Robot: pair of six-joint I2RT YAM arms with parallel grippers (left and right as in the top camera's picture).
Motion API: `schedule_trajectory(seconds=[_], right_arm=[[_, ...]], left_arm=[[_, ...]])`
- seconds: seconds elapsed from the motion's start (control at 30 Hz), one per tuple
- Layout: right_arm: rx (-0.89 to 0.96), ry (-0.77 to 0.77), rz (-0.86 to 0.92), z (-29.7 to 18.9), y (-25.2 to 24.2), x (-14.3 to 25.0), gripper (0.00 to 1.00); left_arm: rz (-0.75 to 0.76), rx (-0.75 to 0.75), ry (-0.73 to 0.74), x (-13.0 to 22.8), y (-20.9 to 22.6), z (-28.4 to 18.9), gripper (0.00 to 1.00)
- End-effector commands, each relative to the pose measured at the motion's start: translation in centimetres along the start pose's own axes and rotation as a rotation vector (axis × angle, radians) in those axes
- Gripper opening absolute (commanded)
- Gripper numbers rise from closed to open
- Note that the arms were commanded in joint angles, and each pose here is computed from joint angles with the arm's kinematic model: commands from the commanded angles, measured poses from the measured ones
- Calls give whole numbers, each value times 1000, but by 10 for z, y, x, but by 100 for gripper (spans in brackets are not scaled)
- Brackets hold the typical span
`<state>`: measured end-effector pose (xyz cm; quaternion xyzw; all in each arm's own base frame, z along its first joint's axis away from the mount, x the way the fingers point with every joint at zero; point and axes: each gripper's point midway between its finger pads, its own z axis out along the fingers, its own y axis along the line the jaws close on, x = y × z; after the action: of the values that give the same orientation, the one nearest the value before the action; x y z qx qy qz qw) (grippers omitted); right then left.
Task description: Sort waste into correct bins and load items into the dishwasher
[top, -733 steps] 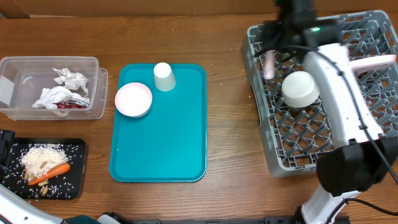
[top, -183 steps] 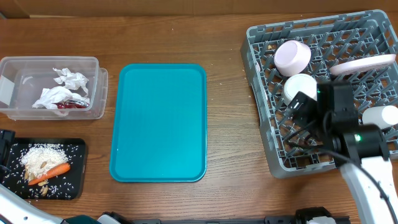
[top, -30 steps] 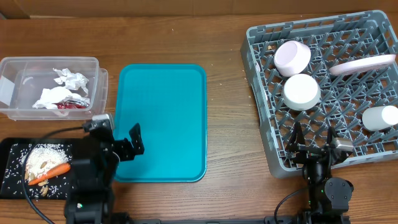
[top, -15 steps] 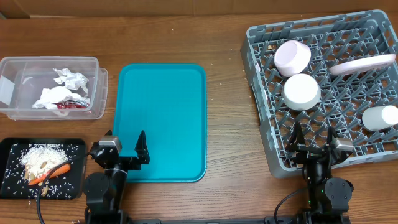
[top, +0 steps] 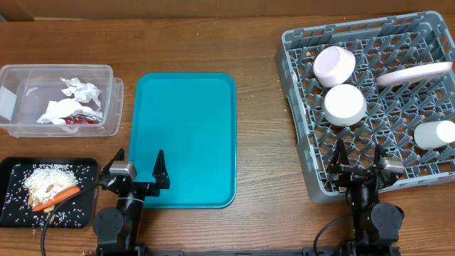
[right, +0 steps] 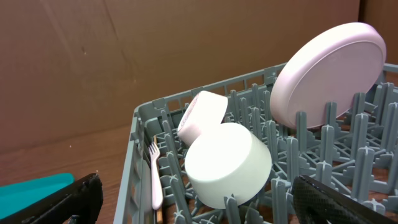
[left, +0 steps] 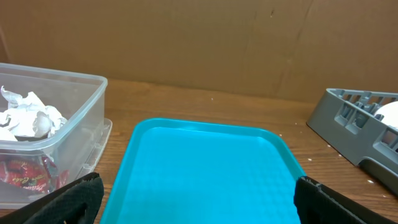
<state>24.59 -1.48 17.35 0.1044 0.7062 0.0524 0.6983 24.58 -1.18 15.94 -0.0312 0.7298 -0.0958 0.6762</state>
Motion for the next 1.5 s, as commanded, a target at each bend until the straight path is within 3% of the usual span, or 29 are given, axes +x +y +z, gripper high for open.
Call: schedule_trajectory(seconds=[0.0,1.47], right_arm=[[6,-4,-7,0,-2,2,100],[6,-4,-7,0,-2,2,100]], left_arm=[[21,-7,-7,0,1,0,100],[20,-10,-6,0,2,0,100]])
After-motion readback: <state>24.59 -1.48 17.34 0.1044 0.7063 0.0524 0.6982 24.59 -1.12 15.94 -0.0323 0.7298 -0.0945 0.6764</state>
